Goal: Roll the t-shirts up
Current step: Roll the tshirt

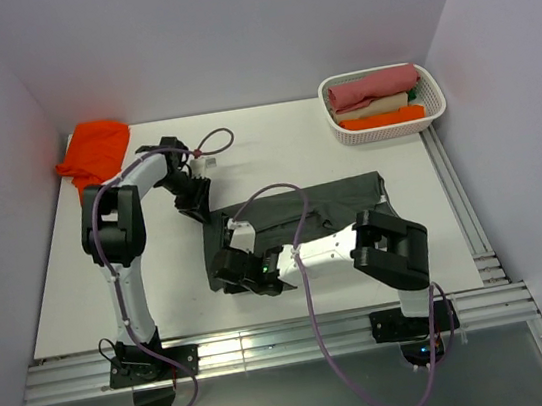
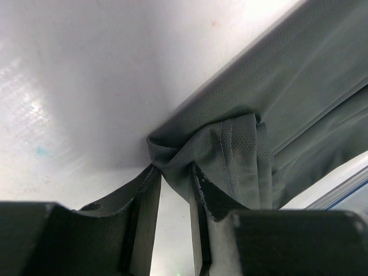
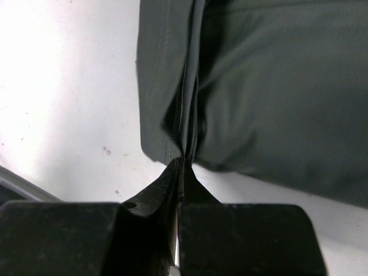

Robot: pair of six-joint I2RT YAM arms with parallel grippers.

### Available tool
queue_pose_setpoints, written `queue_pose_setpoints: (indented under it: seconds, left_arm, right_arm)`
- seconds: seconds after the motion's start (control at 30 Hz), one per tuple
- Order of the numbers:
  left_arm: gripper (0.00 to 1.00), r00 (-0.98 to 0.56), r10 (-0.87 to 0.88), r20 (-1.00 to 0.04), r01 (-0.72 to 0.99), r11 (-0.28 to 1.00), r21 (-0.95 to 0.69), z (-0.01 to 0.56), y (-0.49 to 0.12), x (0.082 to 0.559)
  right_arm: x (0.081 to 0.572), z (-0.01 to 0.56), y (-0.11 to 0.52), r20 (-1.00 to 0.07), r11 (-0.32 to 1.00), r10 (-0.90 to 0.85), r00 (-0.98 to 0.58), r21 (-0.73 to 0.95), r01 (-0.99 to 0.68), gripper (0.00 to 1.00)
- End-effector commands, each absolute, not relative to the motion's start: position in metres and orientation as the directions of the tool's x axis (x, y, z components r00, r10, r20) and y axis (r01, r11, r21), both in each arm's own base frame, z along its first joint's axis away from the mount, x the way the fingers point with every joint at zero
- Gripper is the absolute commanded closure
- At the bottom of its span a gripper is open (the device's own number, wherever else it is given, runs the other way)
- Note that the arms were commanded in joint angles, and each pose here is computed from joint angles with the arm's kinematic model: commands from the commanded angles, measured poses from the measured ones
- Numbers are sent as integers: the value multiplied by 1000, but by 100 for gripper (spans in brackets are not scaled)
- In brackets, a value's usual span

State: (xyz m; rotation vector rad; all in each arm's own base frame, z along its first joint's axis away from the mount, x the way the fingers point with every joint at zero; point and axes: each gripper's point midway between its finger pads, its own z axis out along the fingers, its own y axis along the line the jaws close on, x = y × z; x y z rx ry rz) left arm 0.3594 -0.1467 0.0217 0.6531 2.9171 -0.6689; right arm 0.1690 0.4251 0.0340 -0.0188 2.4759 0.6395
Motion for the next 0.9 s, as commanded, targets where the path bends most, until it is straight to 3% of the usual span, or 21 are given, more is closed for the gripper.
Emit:
queue_pose_setpoints:
  seconds: [0.0,0.33,0.57,0.87]
  left_arm:
    - [69,-907,366,-209,421,813,-402,24,-153,377]
    - [70,-908,359,-216,418,824,-384,24,-154,380]
    - [66,-895,362,-259,439,814,-380,42,-157,383]
    - [48,-871,331,-363,469,781,-412,96,-158,395]
  right_arm:
    - [165,54,430,-545,861,177,-820,489,-139,100]
    - [153,43,425,-527,871,174,-832,476,-119,100]
    - [162,68,421,-564,889,183,-805,444,-109,80]
    - [177,113,418,-617,918,208,-759,391,-66,66]
